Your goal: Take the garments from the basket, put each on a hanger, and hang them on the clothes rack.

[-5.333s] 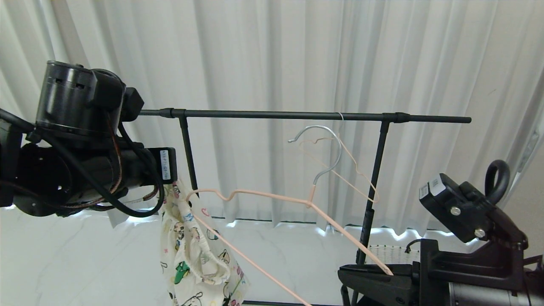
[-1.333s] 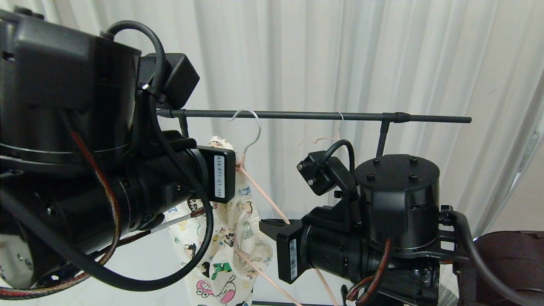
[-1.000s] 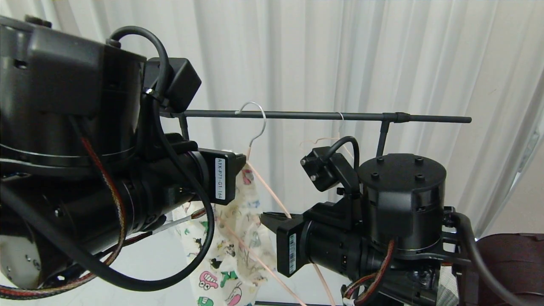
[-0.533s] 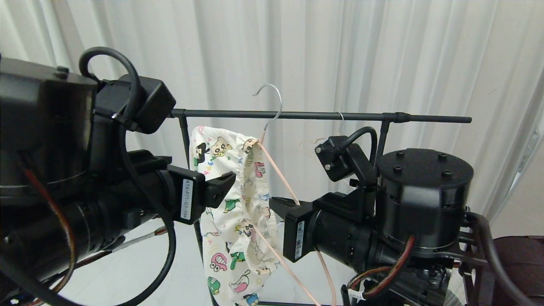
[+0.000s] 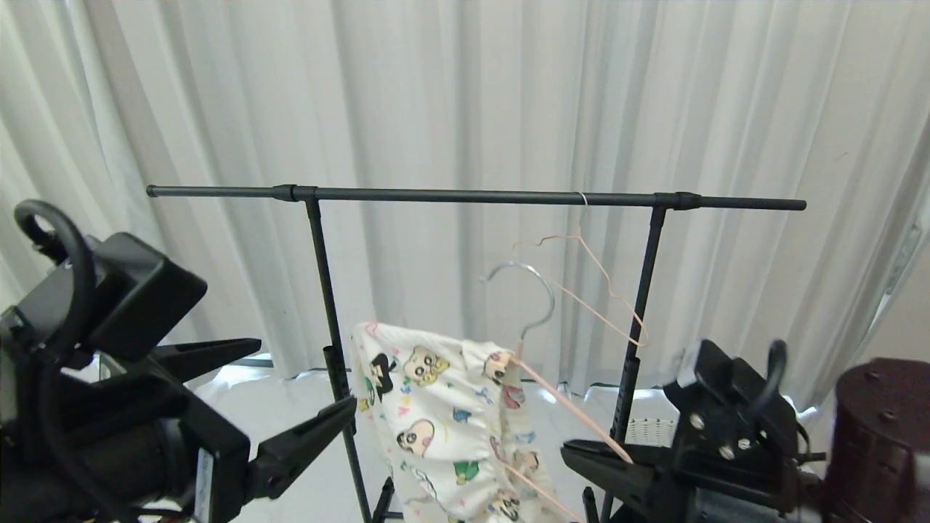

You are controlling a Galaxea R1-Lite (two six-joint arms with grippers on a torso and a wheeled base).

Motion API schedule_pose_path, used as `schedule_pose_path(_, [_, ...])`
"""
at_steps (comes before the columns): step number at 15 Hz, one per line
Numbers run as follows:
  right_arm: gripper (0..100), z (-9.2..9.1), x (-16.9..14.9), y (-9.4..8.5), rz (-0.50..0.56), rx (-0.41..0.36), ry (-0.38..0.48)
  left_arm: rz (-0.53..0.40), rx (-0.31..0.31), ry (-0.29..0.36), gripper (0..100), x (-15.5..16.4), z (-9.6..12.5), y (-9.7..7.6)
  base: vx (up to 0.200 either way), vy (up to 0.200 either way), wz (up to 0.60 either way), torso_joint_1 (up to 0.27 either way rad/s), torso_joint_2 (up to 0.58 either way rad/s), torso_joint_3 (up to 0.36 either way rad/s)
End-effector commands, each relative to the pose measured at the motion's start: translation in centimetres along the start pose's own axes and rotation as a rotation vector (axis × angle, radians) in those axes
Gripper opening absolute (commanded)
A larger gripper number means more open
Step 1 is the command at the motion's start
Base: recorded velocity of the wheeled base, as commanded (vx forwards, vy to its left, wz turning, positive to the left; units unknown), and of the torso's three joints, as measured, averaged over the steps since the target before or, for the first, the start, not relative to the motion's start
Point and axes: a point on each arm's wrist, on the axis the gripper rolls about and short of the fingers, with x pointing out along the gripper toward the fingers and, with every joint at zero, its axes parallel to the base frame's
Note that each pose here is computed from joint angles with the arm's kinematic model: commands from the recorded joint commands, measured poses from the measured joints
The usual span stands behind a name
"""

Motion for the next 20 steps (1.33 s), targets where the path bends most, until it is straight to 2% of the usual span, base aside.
schedule_pose_path(1, [0,-2.0,-3.6,-0.3,0.049,-0.085,0.008,-0.115,0.05,-0.058,100,-1.6,-1.9,0.1,0.0,0.0,0.0,0.0,0.0,0.0])
schedule_pose_path(3, [0,-2.8,-3.8,-0.2,0.102,-0.146,0.035,-0.251,0.152,-0.09,100,-1.5,-3.1,-0.4,0.0,0.0,0.0,0.0,0.0,0.0])
schedule_pose_path(4, [0,-2.8,-3.6,-0.1,0.147,-0.185,0.041,-0.347,0.246,-0.094,100,-1.3,-4.0,-0.7,0.0,0.0,0.0,0.0,0.0,0.0])
schedule_pose_path(5, [0,-2.8,-3.2,-0.1,0.175,-0.215,0.046,-0.409,0.303,-0.092,100,-1.1,-4.6,-0.9,0.0,0.0,0.0,0.0,0.0,0.0])
schedule_pose_path(6, [0,-2.7,-3.0,-0.1,0.19,-0.235,0.043,-0.435,0.325,-0.09,100,-1.1,-5.0,-1.0,0.0,0.0,0.0,0.0,0.0,0.0])
schedule_pose_path(7, [0,-2.6,-2.7,0.6,0.257,-0.297,0.04,-0.497,0.352,-0.082,100,-1.1,-5.9,-1.2,0.0,0.0,0.0,0.0,0.0,0.0])
schedule_pose_path(10, [0,-3.1,-2.1,2.2,0.351,-0.341,0.061,-0.563,0.362,-0.055,100,-0.5,-6.2,-1.6,0.0,0.0,0.0,0.0,0.0,0.0])
schedule_pose_path(12, [0,-2.8,-1.6,3.1,0.388,-0.356,0.056,-0.605,0.409,0.015,100,0.0,-8.3,-2.1,0.0,0.0,0.0,0.0,0.0,0.0])
schedule_pose_path(13, [0,-2.6,-1.4,3.3,0.394,-0.359,0.049,-0.633,0.424,0.029,100,-0.1,-8.8,-2.4,0.0,0.0,0.0,0.0,0.0,0.0])
schedule_pose_path(18, [0,-1.9,-1.0,3.9,0.411,-0.368,0.025,-0.651,0.431,0.041,100,-0.1,-9.2,-2.6,0.0,0.0,0.0,0.0,0.0,0.0])
schedule_pose_path(19, [0,-1.9,-1.0,3.9,0.412,-0.368,0.027,-0.652,0.432,0.04,0,-0.1,-9.2,-2.6,0.0,0.0,0.0,0.0,0.0,0.0])
schedule_pose_path(20, [0,-1.8,-0.9,4.0,0.414,-0.369,0.024,-0.652,0.435,0.039,0,-0.1,-9.2,-2.6,0.0,0.0,0.0,0.0,0.0,0.0])
